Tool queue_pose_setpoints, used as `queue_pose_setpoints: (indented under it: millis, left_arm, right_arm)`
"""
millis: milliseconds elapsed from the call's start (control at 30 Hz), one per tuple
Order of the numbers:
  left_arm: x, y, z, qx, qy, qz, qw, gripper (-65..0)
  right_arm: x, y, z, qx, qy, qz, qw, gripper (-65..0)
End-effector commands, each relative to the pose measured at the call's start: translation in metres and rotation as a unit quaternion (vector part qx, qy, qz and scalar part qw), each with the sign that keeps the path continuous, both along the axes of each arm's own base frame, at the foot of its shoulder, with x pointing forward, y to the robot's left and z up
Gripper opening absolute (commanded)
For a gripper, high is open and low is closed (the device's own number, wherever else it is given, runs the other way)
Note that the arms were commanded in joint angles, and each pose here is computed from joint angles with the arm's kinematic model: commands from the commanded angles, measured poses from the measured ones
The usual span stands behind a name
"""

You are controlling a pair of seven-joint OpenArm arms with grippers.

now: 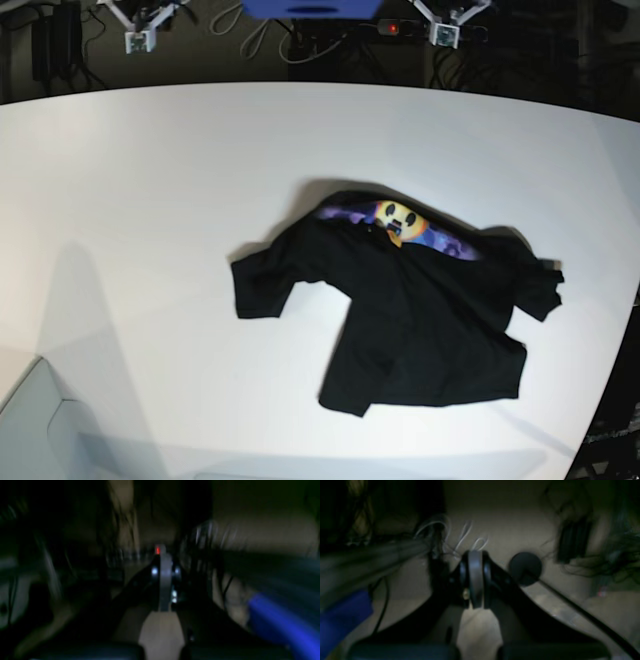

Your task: Layout the t-shirt on the table in an organized manner, then fold the t-shirt properly

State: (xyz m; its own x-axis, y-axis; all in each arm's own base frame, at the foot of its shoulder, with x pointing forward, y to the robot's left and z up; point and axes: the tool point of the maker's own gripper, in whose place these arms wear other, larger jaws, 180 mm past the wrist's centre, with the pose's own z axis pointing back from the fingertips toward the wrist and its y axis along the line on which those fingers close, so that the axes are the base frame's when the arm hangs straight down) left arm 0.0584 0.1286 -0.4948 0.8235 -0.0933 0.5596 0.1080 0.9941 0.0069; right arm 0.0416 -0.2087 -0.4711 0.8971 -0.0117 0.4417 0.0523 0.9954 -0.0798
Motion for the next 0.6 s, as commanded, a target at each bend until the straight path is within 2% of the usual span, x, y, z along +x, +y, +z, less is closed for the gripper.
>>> queue_pose_setpoints:
  millis: [0,167,267,567]
  left_arm:
    - [0.007,-0.002,0.017,-0.004,-0.026,-0.003,1.000,-65.0]
    - [0.045,-0.014,0.087,-0.021,-0.111,-0.004,0.994,-65.0]
    - [0.063,-0.018,0.117,-0.026,-0.133,-0.003,0.991,-65.0]
    - [0.121,-0.017,0.142,-0.024,-0.201,-0.004,0.979,-65.0]
  right_arm:
    - [0.012,-0.006,0.017,-0.005,-0.025,0.001,0.9997,-65.0]
    - [0.054,-0.021,0.084,-0.023,-0.091,-0.003,0.9956,-65.0]
    - [0.069,-0.027,0.098,-0.034,-0.121,-0.004,0.9921,-65.0]
    - [0.147,-0.030,0.130,-0.038,-0.225,-0.004,0.9736,-65.0]
